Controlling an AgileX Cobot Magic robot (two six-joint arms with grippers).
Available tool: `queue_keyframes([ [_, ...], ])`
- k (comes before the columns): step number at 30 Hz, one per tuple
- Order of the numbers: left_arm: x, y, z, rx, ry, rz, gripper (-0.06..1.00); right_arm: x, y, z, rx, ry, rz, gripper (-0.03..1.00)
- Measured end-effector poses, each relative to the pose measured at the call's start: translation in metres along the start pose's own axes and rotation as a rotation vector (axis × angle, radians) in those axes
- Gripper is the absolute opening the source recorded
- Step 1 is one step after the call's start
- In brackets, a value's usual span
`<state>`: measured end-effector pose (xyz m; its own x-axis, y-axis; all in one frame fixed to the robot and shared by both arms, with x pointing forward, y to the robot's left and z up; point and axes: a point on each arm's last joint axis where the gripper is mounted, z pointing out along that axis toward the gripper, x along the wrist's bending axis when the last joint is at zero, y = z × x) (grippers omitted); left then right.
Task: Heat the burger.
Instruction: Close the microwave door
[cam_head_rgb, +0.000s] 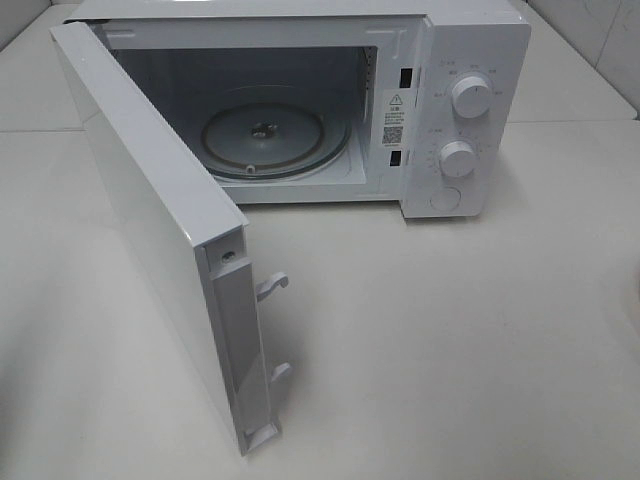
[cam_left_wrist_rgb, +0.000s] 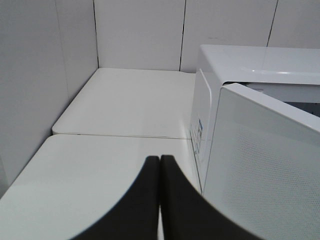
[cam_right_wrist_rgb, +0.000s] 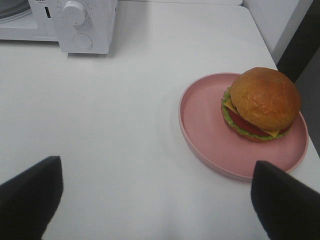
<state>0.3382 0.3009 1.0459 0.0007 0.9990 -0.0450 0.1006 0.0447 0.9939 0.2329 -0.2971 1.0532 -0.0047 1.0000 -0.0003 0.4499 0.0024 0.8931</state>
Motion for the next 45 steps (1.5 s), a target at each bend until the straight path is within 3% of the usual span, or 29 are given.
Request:
queue_keyframes([
  [7, 0.002, -0.013, 0.019, 0.007, 0.02, -0.066, 0.0, 0.0, 0.0, 0.0, 0.0, 0.0, 0.0, 0.99],
  [18, 0.003, -0.037, 0.064, 0.097, 0.022, -0.023, 0.0, 0.0, 0.0, 0.0, 0.0, 0.0, 0.0, 0.99],
  [25, -0.006, -0.063, 0.092, 0.188, -0.091, 0.036, 0.0, 0.0, 0.0, 0.0, 0.0, 0.0, 0.0, 0.99],
  [26, -0.006, -0.063, 0.092, 0.188, -0.091, 0.036, 0.0, 0.0, 0.0, 0.0, 0.0, 0.0, 0.0, 0.99],
  [28, -0.013, -0.069, 0.105, 0.14, -0.175, 0.031, 0.0, 0.0, 0.0, 0.0, 0.0, 0.0, 0.0, 0.99],
  [34, -0.018, -0.08, 0.119, 0.081, -0.241, 0.002, 0.0, 0.0, 0.0, 0.0, 0.0, 0.0, 0.0, 0.99],
  [41, -0.023, -0.09, 0.13, 0.1, -0.297, 0.012, 0.0, 0.0, 0.0, 0.0, 0.0, 0.0, 0.0, 0.99],
  [45, -0.032, -0.092, 0.147, 0.106, -0.392, 0.061, 0.0, 0.0, 0.0, 0.0, 0.0, 0.0, 0.0, 0.99],
])
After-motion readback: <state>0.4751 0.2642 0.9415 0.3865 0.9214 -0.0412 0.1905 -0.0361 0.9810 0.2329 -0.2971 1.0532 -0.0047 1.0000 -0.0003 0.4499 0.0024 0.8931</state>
